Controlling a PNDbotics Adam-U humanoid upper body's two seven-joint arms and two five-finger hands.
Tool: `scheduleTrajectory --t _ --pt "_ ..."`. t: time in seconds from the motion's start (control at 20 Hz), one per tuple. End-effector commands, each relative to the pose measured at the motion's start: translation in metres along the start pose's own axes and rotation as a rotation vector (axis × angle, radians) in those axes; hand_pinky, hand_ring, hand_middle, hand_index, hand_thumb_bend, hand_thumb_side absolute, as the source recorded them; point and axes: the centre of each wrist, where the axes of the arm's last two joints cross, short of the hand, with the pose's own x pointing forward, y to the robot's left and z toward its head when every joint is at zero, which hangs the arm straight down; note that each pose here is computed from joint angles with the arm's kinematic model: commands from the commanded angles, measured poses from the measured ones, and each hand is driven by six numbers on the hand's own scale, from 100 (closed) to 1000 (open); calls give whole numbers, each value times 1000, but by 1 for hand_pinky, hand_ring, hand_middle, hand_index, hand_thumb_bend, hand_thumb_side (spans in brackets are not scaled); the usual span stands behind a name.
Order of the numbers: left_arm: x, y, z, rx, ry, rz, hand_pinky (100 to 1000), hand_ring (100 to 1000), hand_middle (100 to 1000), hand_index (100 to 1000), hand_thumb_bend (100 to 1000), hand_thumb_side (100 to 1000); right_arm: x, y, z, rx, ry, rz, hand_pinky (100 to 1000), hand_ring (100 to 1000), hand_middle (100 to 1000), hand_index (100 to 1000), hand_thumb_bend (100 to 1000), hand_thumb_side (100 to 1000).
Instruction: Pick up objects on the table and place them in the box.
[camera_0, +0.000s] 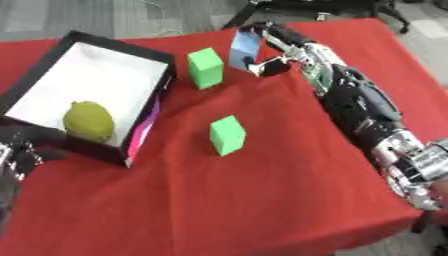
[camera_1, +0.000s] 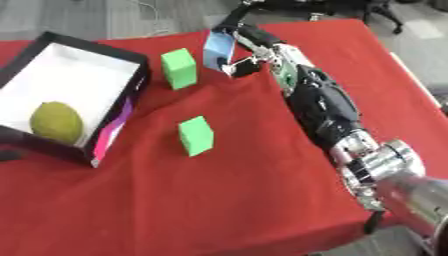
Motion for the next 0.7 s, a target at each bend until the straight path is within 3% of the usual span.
scheduleTrajectory --t 0.05,0.35,0.7 --pt "5 3 1 0 -13 -16 745 820 662 707 100 905 14 -31 -14 -83 -84 -15 952 658 419 925 100 228" --pt "4 0 0 -15 -11 -7 745 821 662 706 100 904 64 -48 -47 -19 -305 -47 959 675 443 927 100 222" --pt "7 -5 -5 -48 -24 0 745 822 663 706 100 903 127 -21 -81 153 -510 -71 971 696 479 931 100 206"
